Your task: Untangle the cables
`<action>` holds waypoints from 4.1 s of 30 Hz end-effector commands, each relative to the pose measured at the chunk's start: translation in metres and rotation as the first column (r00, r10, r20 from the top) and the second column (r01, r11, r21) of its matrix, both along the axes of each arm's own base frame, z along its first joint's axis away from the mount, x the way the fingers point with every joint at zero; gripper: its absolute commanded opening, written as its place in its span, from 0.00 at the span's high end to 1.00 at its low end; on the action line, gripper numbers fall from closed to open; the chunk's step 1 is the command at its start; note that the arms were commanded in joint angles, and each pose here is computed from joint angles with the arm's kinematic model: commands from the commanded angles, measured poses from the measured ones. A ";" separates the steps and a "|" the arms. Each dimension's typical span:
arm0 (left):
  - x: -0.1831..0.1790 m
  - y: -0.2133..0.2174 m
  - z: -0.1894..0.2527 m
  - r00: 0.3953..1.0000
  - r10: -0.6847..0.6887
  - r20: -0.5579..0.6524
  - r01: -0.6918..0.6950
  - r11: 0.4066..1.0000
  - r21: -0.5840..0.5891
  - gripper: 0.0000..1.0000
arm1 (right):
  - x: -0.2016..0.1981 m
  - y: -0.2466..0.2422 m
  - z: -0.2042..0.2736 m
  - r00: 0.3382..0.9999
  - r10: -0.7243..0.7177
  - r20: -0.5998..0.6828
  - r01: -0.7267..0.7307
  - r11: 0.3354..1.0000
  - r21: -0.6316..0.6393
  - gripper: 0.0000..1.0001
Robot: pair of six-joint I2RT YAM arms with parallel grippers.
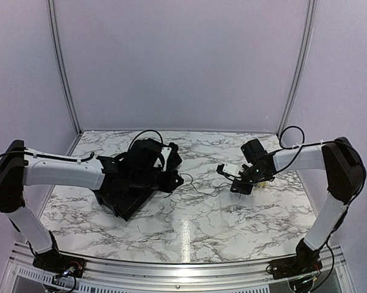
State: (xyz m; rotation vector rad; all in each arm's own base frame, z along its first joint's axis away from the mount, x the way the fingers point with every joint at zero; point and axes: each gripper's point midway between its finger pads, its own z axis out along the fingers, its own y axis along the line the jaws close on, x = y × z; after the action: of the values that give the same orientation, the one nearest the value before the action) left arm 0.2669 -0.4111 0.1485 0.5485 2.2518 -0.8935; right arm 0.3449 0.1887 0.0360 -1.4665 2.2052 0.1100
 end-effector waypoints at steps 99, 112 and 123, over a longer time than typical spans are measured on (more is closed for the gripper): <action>0.028 0.271 -0.009 0.823 0.554 0.123 -0.507 0.621 0.597 1.00 | -0.048 -0.022 0.072 0.997 -0.017 -0.081 0.025 0.995 0.098 0.52; 0.046 0.242 -0.062 0.805 0.594 -0.006 -0.449 0.616 0.648 1.00 | -0.054 -0.026 0.071 0.996 -0.016 -0.083 0.023 0.996 0.090 0.53; 0.049 0.250 -0.065 0.766 0.642 0.014 -0.494 0.576 0.651 0.77 | -0.054 -0.027 0.069 0.996 -0.017 -0.084 0.025 0.996 0.090 0.53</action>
State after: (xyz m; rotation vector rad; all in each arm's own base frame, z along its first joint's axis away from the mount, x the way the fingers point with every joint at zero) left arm 0.3079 -0.1620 0.0731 -0.0230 2.7065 0.1849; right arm 0.2900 0.1608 0.0994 -1.4128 2.2718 0.2613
